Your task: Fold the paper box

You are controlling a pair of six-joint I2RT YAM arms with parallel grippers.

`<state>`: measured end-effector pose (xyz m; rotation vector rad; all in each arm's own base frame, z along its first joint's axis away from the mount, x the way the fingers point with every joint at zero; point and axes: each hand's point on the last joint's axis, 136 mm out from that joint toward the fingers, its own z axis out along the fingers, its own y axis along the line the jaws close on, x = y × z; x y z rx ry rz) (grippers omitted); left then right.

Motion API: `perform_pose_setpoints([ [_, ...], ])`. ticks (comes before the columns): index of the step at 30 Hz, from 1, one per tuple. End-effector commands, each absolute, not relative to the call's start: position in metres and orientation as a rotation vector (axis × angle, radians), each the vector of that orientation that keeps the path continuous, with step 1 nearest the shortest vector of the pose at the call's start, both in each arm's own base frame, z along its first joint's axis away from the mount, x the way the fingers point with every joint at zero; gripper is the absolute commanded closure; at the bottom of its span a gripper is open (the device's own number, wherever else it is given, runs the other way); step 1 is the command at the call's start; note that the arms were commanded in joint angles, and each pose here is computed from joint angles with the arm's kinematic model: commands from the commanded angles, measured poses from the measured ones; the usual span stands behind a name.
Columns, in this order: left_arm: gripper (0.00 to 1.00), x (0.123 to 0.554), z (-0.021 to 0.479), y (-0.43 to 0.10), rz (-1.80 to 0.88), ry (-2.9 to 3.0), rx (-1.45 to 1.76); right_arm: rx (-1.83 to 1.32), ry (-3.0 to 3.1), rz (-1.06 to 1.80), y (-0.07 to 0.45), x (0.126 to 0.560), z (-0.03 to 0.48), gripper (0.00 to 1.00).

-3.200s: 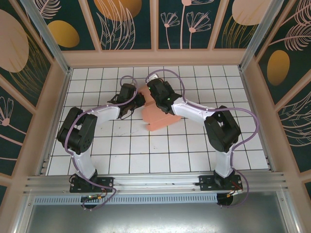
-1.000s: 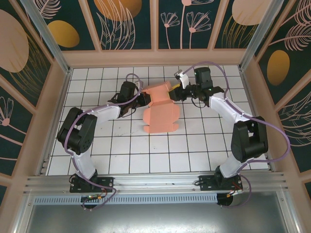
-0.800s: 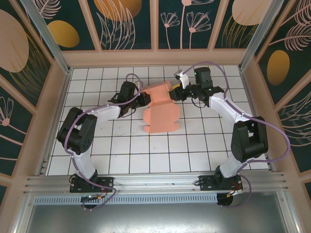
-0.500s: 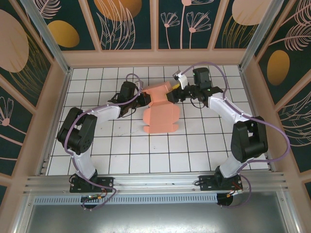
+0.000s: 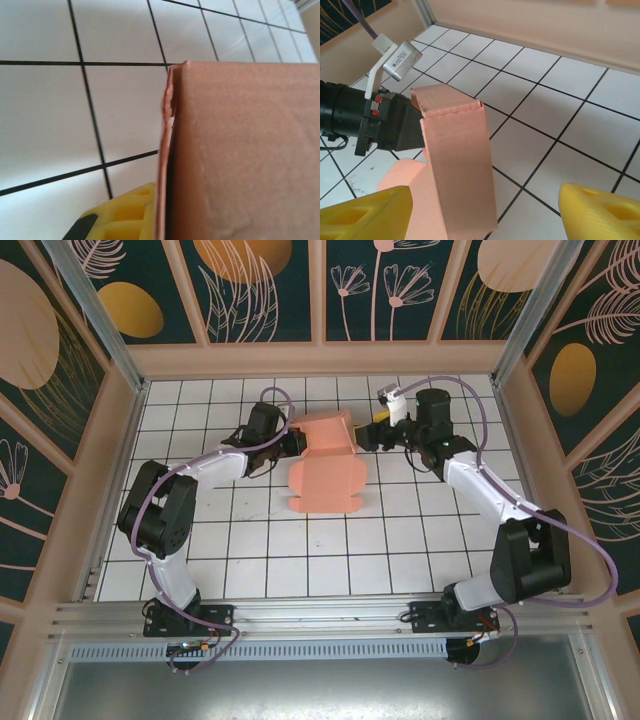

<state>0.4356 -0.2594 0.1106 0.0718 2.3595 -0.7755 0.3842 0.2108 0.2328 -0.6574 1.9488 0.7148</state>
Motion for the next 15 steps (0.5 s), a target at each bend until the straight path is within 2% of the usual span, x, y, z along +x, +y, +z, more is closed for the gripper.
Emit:
perform_pose_setpoints([
  [1, 1.0, 0.435, 0.109, -0.235, -0.601, 2.433, 0.171, -0.57, 1.916, 0.68, 0.201, 0.384, 0.242, 0.23],
  [15, 1.0, 0.392, 0.073, -0.165, 0.0, 2.866, 0.483, -0.563, 1.977, 0.651, 0.193, 0.377, 0.214, 0.23],
])
